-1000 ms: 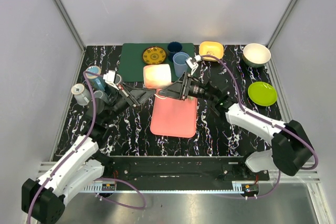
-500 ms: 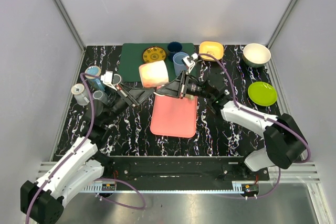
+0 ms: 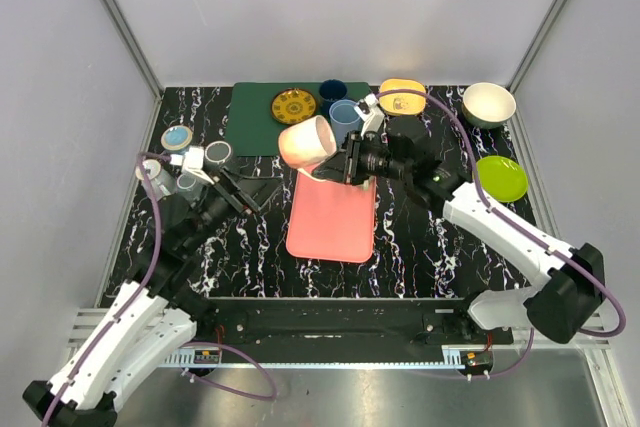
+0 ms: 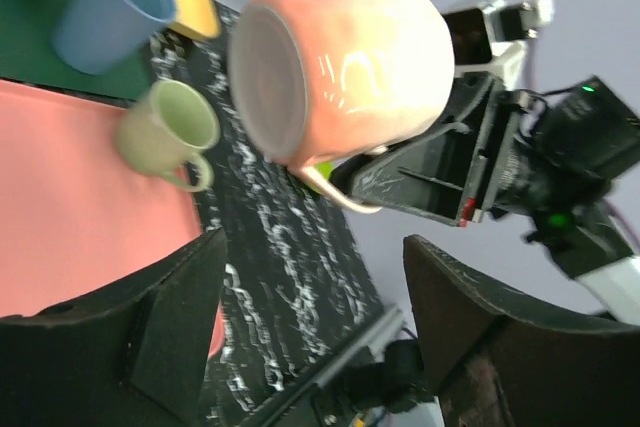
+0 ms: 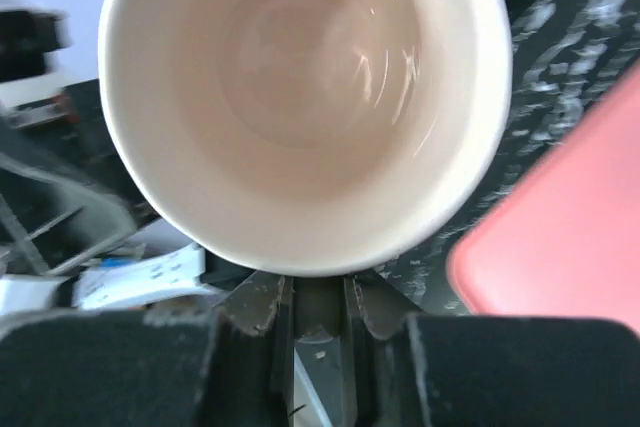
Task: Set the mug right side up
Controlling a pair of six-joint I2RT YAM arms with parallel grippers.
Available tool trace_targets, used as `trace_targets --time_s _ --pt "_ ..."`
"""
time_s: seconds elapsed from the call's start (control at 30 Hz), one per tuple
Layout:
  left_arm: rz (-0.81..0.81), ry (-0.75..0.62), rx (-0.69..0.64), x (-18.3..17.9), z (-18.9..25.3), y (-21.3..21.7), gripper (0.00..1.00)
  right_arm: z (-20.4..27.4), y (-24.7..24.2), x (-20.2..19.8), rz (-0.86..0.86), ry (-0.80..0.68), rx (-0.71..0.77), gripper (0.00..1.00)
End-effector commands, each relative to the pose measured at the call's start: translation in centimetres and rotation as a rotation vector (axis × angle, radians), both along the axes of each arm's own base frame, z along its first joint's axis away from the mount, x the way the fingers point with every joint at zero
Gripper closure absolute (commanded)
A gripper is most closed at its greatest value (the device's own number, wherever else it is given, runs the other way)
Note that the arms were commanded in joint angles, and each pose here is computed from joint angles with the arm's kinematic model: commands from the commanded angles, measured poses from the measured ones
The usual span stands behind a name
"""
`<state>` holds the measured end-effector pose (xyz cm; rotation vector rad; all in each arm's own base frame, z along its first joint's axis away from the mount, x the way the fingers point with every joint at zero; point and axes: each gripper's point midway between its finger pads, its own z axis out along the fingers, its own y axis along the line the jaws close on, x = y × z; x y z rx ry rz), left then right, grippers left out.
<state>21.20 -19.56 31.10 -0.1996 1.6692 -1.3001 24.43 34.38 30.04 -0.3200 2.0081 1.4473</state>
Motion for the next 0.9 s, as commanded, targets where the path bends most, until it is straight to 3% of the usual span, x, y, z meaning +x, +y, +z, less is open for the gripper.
trace_targets --time_s 0.0,0.07,0.23,0.87 --pt "0.262 0.028 0.206 1.2 -1.2 5.0 0.26 -1.1 -4.3 3.5 -0.212 -0.173 -0.345 1.0" --pt "0.361 0.127 0.297 1.3 -3.9 7.2 0.26 -3.9 -5.6 5.0 -0.274 -0.168 -0.504 1.0" --pt "0.386 0.222 0.372 0.6 -7.3 8.3 0.3 -7.7 -5.8 7.6 -0.348 -0.182 -0.714 1.0" --pt "0.402 0.224 0.415 0.0 -8.9 9.2 0.31 -18.8 -1.7 13.3 -0.337 -0.14 -0.983 1.0"
